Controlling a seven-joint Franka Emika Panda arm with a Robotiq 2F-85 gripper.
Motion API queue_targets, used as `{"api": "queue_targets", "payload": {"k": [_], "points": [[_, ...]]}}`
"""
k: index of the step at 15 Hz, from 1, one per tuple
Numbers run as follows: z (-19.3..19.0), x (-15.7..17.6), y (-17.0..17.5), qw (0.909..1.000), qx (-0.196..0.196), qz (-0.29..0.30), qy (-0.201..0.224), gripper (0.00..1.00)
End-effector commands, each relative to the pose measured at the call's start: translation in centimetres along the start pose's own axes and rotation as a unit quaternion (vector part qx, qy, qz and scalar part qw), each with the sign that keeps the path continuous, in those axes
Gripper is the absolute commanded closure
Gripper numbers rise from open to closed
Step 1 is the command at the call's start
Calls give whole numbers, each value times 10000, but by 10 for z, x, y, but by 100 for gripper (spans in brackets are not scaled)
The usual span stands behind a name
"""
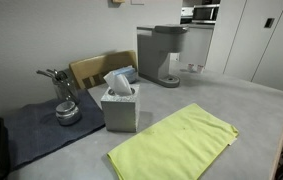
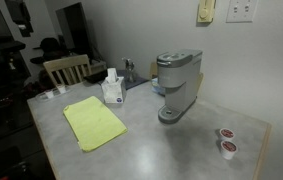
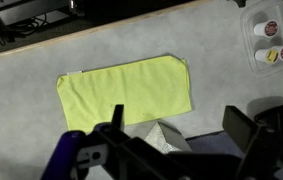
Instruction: Fold the cloth on the table
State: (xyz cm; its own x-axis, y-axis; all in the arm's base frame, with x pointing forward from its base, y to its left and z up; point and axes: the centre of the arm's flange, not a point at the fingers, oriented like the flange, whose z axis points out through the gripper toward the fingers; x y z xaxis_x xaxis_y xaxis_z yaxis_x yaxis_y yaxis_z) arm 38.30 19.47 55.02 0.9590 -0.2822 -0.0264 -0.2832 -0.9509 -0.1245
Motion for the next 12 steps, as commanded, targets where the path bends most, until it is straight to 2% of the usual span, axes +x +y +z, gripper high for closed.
{"api": "queue_targets", "payload": {"k": [1,6,8,9,12], "points": [[25,12,3,9997,140,-105,-154,0],[53,15,3,9978,322,-445,-375,0],[40,12,3,9964,335,-681,-366,0],[44,13,-1,9981,201,-482,-335,0],[41,12,-1,9975,231,-589,-310,0]]}}
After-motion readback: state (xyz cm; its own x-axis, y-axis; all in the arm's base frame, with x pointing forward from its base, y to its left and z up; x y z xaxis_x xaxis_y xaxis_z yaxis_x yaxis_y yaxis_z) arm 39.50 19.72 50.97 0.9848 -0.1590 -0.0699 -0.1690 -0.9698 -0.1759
